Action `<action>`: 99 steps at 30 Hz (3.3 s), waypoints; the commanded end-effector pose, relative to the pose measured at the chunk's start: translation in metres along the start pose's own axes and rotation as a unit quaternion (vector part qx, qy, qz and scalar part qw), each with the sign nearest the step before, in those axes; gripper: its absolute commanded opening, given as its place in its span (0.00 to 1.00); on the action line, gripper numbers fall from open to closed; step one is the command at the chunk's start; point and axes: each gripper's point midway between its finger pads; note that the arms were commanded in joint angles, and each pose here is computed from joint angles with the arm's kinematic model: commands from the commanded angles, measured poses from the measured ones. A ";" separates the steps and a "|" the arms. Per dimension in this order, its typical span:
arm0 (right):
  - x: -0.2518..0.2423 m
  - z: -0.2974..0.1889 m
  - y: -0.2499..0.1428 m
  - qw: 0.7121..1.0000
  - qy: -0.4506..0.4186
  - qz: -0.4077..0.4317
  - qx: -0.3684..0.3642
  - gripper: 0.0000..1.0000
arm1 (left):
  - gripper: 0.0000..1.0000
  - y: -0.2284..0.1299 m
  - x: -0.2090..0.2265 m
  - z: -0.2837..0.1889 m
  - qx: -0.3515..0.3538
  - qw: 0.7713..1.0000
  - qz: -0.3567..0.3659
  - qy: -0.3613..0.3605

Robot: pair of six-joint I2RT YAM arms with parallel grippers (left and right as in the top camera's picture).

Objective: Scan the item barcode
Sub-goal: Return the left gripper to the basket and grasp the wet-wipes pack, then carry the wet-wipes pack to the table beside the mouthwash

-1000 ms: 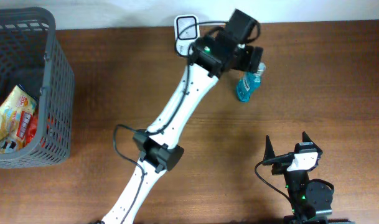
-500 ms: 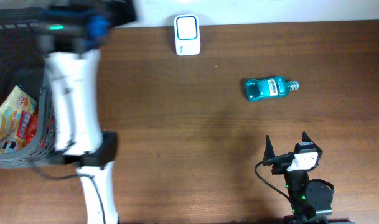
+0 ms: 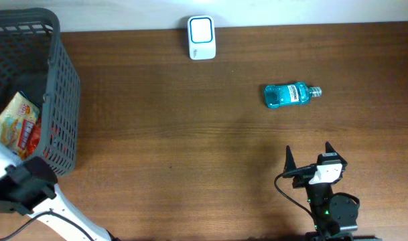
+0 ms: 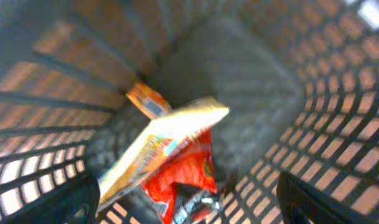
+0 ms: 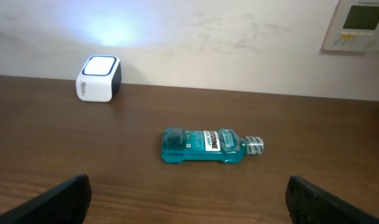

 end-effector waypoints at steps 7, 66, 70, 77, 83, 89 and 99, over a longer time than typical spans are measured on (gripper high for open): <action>-0.003 0.000 -0.004 1.000 -0.008 -0.003 0.002 0.98 | 0.99 -0.039 0.025 0.100 0.098 0.988 0.081 0.093; -0.003 0.000 -0.004 1.000 -0.008 -0.003 0.002 0.98 | 0.10 -0.404 -0.465 -0.007 0.244 0.880 0.311 -0.263; -0.003 0.000 -0.004 1.000 -0.008 -0.003 0.002 0.98 | 0.02 -0.372 -0.421 0.023 0.160 0.922 0.334 -0.116; -0.003 0.000 -0.004 1.000 -0.008 -0.003 0.002 0.98 | 0.01 -0.342 -0.380 0.030 0.103 0.928 0.358 -0.001; -0.003 0.000 -0.004 1.000 -0.008 -0.003 0.002 0.98 | 0.04 -0.379 -0.426 0.016 0.160 0.918 0.339 -0.128; -0.003 0.000 -0.004 1.000 -0.008 -0.003 0.002 0.98 | 0.48 -0.387 -0.451 0.000 0.155 0.899 0.363 -0.192; -0.003 0.000 -0.004 1.000 -0.008 -0.003 0.002 0.98 | 0.00 -0.392 -0.388 0.001 0.241 0.831 0.480 -0.143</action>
Point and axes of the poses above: each gripper's point midway between its finger pads, its own z axis out along the fingers, its own x axis along the line the jaws close on, y = z × x, and after that the axes turned 2 degrees about z, right-handed
